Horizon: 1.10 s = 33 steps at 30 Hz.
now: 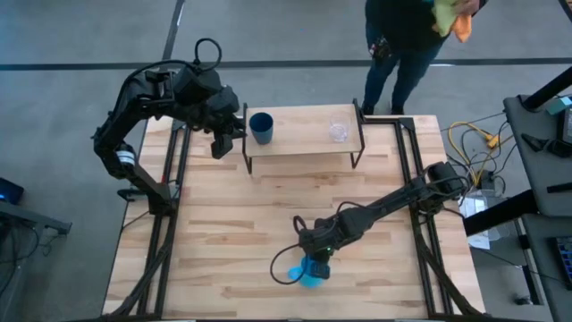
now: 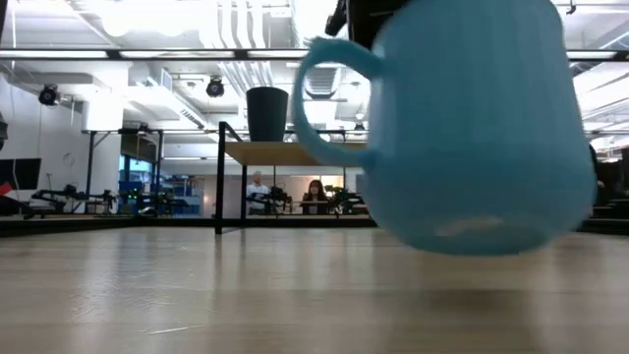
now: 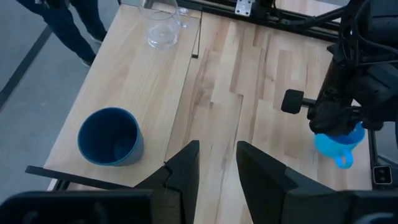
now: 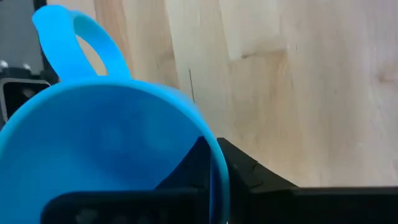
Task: Stack small to large cups/mugs on shelf
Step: Put the light blue mug on the shelf
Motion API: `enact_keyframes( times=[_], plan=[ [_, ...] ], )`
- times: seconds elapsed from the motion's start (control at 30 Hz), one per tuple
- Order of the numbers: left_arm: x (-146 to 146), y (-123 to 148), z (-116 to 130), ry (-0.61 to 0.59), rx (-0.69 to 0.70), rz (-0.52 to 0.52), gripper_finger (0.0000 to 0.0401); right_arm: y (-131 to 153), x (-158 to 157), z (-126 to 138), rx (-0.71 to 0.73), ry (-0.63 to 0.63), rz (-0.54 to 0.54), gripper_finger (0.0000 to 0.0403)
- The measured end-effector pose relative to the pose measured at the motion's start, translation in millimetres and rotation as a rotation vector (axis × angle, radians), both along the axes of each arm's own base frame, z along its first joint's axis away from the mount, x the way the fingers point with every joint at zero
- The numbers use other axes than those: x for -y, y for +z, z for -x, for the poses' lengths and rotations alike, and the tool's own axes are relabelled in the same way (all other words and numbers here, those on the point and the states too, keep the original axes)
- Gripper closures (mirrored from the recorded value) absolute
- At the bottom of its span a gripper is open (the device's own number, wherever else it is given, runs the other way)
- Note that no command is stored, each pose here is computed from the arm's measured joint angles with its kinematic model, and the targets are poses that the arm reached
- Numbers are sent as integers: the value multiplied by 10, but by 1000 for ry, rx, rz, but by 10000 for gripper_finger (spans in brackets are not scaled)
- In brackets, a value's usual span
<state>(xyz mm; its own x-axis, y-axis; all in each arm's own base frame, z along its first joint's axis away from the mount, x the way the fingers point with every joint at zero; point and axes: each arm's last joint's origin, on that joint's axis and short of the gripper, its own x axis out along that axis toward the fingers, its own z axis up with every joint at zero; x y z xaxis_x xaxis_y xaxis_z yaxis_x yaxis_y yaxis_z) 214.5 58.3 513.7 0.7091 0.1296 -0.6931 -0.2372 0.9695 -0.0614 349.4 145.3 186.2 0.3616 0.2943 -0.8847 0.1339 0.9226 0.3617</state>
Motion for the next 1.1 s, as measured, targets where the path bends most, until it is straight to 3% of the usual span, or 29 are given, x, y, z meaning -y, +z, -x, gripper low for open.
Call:
enact_keyframes(
  times=[0.13, 0.27, 0.57, 0.77, 0.9, 1.1],
  plan=[
    [13, 24, 50, 0, 11, -3, 308, 183, 43, -52, 0, -34, 8, 392],
    [33, 57, 119, 0, 27, -8, 308, 530, 163, -95, -3, -68, 127, 393],
    [52, 88, 188, 0, 43, -13, 308, 1701, 678, -43, 79, -181, 421, 394],
    [55, 61, 197, -1, 12, -5, 308, 2391, 1120, 115, 191, -298, 521, 392],
    [50, 37, 181, -1, 0, -2, 308, 2624, 1417, 196, 236, -328, 557, 392],
    [48, 24, 172, -12, -8, -12, 308, 2558, 1849, 259, 116, -347, 625, 391]
  ],
)
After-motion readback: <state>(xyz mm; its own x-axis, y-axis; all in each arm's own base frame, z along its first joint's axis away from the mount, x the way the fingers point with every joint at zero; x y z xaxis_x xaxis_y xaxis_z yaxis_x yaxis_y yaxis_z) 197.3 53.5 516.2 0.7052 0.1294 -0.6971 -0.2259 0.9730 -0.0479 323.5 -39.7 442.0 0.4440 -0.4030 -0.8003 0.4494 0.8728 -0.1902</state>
